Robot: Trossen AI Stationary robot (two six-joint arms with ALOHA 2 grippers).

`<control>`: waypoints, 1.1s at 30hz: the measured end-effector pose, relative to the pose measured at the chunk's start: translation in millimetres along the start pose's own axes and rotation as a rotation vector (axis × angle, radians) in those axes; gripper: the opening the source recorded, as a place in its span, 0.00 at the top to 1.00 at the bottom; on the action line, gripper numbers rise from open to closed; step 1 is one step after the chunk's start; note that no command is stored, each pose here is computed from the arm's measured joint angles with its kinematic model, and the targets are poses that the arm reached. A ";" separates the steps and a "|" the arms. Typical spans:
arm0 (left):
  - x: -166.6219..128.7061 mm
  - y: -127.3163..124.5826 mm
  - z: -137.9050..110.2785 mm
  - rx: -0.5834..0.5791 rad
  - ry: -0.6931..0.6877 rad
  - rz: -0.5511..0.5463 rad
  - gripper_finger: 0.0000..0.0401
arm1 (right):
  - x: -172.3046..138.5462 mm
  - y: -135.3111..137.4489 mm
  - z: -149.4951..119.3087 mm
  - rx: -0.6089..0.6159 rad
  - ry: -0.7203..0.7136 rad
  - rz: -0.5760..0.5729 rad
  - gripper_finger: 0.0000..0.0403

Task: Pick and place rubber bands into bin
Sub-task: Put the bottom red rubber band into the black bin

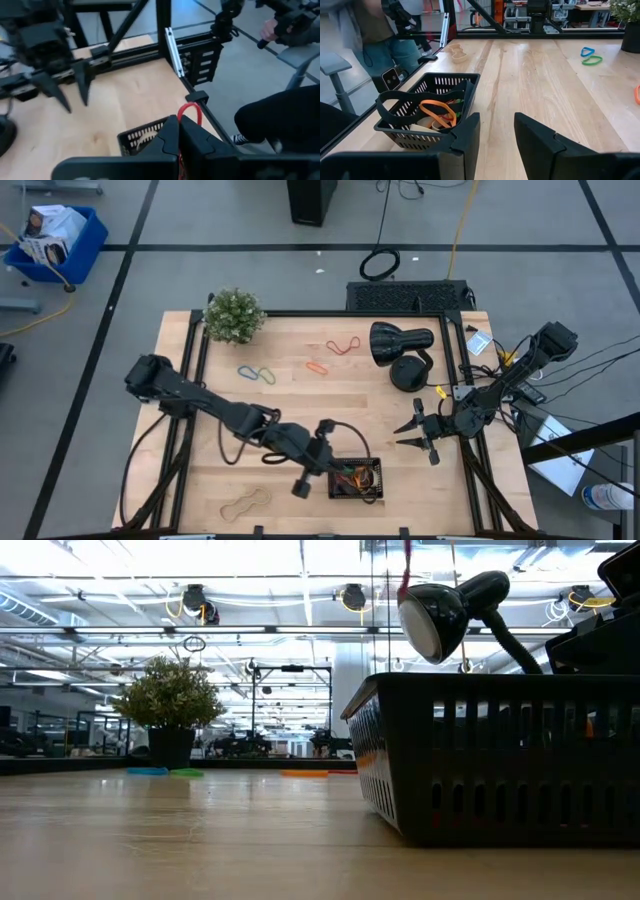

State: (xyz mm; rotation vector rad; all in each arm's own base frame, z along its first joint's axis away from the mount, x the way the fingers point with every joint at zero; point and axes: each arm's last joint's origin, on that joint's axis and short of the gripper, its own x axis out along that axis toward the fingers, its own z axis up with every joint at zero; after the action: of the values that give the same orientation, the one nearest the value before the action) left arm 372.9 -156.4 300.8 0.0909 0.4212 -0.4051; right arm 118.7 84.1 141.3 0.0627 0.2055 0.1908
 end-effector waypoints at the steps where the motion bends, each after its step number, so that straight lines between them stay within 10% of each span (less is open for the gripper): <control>1: 5.1 0.7 -2.7 0.007 0.000 -0.012 0.99 | 0.0 0.0 0.0 0.000 0.000 0.000 0.71; 33: 88.7 28.0 -89.3 -0.041 0.234 -0.062 0.88 | 0.0 0.1 -0.1 0.003 0.001 0.004 0.71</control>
State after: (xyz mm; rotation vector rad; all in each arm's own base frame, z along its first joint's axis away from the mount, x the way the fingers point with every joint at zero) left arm 424.2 -147.9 182.8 0.0860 0.6644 -0.4488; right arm 118.6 84.2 141.2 0.0656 0.2070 0.1944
